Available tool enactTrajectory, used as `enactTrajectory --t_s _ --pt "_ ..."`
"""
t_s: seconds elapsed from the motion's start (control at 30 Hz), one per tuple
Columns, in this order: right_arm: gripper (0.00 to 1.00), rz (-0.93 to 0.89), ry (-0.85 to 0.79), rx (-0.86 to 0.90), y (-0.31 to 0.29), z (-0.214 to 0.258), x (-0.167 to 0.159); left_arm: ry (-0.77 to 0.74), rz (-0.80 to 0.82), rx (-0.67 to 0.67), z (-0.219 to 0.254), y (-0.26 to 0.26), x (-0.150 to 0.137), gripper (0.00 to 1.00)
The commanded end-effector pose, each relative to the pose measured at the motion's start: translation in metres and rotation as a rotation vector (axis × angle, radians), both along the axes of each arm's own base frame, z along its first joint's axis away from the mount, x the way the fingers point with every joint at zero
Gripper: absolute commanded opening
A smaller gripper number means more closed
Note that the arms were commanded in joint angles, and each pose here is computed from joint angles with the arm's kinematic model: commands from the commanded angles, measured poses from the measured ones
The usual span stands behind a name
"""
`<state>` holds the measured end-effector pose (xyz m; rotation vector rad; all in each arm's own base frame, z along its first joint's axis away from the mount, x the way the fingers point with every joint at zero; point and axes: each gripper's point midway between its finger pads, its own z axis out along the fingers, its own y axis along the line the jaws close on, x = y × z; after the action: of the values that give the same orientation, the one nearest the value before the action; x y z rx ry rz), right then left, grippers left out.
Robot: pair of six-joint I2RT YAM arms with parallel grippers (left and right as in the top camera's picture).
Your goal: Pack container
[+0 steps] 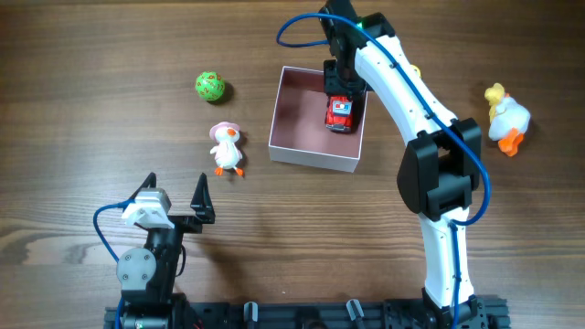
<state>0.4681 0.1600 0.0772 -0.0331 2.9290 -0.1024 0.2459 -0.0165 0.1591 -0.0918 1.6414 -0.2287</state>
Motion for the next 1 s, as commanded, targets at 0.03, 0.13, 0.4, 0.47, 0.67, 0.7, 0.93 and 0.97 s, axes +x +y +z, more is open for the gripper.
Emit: enactTrajectory --t_s 0.03,0.13,0.4,0.47,0.67,0.7,0.93,0.97 --pt "0.04 0.028 -0.091 0.074 0.013 0.041 0.009 0.002 0.008 0.02 -0.002 0.002 0.0 1.0" --pt "0.04 -0.016 -0.215 0.062 0.0 0.089 0.021 0.002 0.008 0.02 -0.002 0.002 0.0 1.0" --pt "0.04 -0.16 -0.289 -0.049 -0.068 0.135 0.014 0.002 0.008 0.02 -0.002 0.002 0.0 1.0" --pt "0.04 -0.204 -0.226 -0.071 -0.087 0.12 0.007 0.002 0.008 0.02 -0.002 0.002 0.0 1.0" --pt "0.04 -0.224 -0.077 0.026 -0.093 0.068 -0.002 0.002 0.008 0.02 -0.002 0.002 0.0 1.0" --pt "0.04 -0.205 -0.059 0.044 -0.088 0.06 -0.003 0.002 0.008 0.02 -0.002 0.002 0.0 1.0" --pt "0.04 -0.211 0.002 0.102 -0.075 0.019 -0.011 0.002 0.008 0.02 -0.002 0.002 0.0 1.0" --pt "0.04 -0.21 0.008 0.099 -0.075 0.013 -0.012 0.002 0.008 0.02 -0.002 0.002 0.0 1.0"
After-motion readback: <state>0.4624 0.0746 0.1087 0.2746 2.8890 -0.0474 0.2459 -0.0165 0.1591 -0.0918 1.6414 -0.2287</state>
